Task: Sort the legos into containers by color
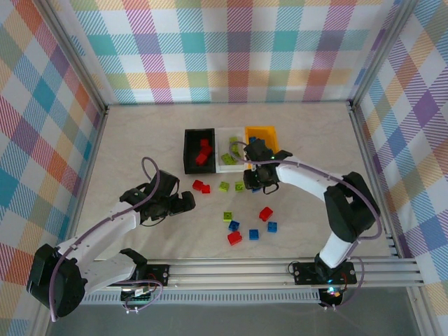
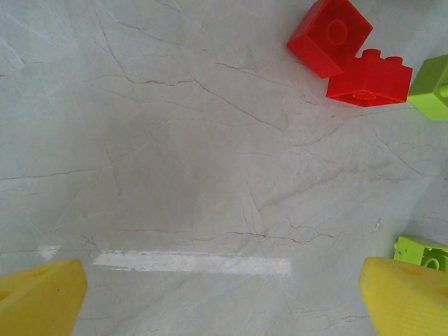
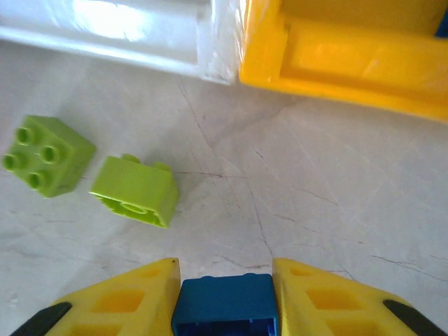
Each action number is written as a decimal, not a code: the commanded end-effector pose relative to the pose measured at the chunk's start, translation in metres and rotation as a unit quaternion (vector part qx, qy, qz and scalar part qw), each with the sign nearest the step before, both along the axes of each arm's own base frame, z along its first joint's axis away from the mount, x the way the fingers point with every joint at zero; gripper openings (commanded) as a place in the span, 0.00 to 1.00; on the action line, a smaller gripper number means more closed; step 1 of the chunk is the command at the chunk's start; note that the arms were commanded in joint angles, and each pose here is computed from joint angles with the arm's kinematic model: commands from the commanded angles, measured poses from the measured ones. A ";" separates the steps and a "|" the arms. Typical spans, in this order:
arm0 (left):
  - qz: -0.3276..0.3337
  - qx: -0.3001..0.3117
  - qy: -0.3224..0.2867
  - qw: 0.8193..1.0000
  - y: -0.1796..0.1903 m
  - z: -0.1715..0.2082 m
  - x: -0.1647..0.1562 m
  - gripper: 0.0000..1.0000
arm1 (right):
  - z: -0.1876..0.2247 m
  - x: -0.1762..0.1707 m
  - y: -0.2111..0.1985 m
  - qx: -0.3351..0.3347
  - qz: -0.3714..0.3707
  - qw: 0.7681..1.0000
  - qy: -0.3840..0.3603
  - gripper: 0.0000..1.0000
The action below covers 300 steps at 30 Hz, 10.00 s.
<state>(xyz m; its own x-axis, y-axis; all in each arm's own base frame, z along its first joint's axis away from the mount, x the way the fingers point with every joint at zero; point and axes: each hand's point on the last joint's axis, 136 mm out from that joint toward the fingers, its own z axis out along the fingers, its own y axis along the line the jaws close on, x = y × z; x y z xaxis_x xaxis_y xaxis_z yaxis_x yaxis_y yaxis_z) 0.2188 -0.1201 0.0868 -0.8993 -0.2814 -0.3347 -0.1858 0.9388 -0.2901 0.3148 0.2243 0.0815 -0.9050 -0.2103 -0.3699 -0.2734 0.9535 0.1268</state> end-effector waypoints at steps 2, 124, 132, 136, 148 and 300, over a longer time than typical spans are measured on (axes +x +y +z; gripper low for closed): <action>-0.008 -0.011 -0.004 1.000 -0.003 0.001 0.004 1.00 | 0.042 0.034 -0.012 0.025 -0.043 0.998 -0.043 0.37; -0.346 0.097 0.088 0.929 -0.132 -0.039 -0.045 0.31 | 0.020 0.025 -0.066 0.067 -0.133 0.989 -0.026 0.72; -0.229 0.077 -0.016 0.970 -0.095 0.031 0.037 0.29 | 0.022 0.025 -0.064 0.074 -0.131 0.988 -0.027 0.73; -0.163 0.100 -0.067 0.979 -0.072 0.063 0.089 0.29 | 0.020 0.024 -0.063 0.075 -0.131 0.988 -0.024 0.72; -0.060 0.155 -0.096 0.981 -0.047 0.061 0.208 0.26 | 0.022 0.022 -0.063 0.079 -0.133 0.988 -0.024 0.72; 0.001 -0.005 -0.004 1.000 0.003 -0.016 -0.003 1.00 | 0.078 0.083 0.159 0.144 0.087 0.985 -0.040 0.44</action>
<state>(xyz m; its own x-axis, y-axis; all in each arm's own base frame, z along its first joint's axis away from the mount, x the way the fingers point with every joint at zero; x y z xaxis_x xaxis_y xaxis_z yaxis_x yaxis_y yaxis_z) 0.2214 -0.1251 0.0747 -0.8937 -0.2796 -0.3509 -0.1656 0.9324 -0.3212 0.3943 0.3727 0.1563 -0.8343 -0.1987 -0.5142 -0.4196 0.8339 0.3585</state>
